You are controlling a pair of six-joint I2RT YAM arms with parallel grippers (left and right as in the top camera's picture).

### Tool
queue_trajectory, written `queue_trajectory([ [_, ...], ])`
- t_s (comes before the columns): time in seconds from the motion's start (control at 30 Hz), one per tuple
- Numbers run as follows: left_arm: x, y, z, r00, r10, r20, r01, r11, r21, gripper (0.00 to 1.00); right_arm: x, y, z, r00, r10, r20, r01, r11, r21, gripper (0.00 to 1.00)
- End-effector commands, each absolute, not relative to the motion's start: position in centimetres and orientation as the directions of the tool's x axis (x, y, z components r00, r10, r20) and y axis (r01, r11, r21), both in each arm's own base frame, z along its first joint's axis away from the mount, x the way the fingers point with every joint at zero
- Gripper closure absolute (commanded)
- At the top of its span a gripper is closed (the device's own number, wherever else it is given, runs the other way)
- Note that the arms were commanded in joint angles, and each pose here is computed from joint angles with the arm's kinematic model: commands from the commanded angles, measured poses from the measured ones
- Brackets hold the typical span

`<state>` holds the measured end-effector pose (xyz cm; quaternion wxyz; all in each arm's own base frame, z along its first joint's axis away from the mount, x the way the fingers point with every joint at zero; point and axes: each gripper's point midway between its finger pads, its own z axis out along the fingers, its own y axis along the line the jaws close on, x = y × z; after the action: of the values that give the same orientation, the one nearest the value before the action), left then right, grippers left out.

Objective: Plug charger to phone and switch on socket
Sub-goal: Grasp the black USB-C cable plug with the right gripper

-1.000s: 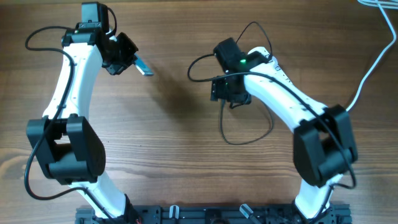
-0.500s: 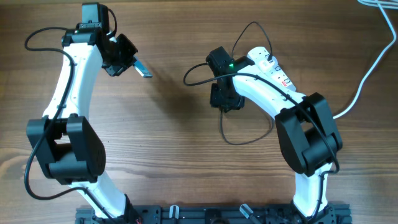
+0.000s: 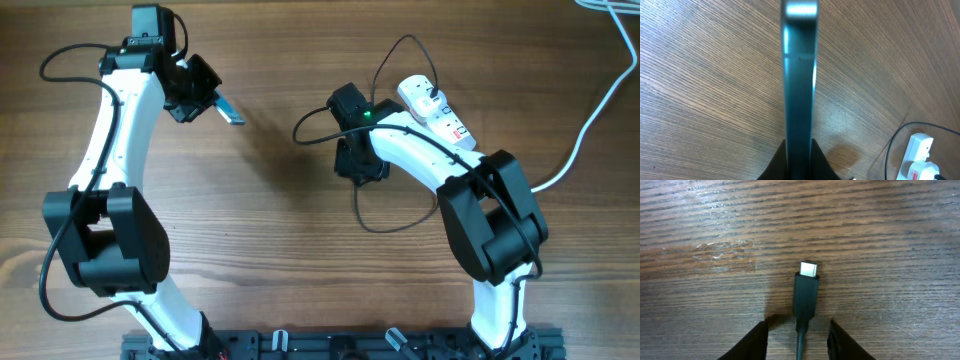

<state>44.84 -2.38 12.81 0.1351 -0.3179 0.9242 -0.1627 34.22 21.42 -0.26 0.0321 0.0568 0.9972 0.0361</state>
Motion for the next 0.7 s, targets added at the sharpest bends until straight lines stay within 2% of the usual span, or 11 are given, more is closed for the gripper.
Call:
queue_trajectory([
  [0.0, 44.99, -2.35, 13.86, -0.762, -0.622, -0.179, -0.524, 0.756, -0.393, 0.96, 33.79, 20.6, -1.5, -0.99, 0.131, -0.049, 0.13, 0.991, 0.03, 0.7],
  [0.27, 44.99, -2.35, 13.86, -0.763, -0.622, -0.179, -0.524, 0.756, -0.392, 0.96, 34.1, 20.19, -1.48, -0.989, 0.13, -0.069, 0.13, 0.991, 0.009, 0.75],
  [0.33, 44.98, -2.36, 13.86, -0.763, -0.621, -0.179, -0.524, 0.756, -0.393, 0.96, 34.1, 20.2, -1.48, -0.989, 0.131, -0.069, 0.13, 0.991, 0.009, 0.8],
  [0.53, 44.99, -2.35, 13.86, -0.763, -0.622, -0.179, -0.524, 0.756, -0.392, 0.96, 33.7, 20.64, -1.5, -0.991, 0.13, -0.045, 0.129, 0.991, 0.032, 0.8],
  [0.67, 44.99, -2.35, 13.86, -0.763, -0.622, -0.179, -0.524, 0.756, -0.392, 0.96, 33.71, 20.66, -1.5, -0.991, 0.13, -0.045, 0.129, 0.991, 0.033, 0.84],
])
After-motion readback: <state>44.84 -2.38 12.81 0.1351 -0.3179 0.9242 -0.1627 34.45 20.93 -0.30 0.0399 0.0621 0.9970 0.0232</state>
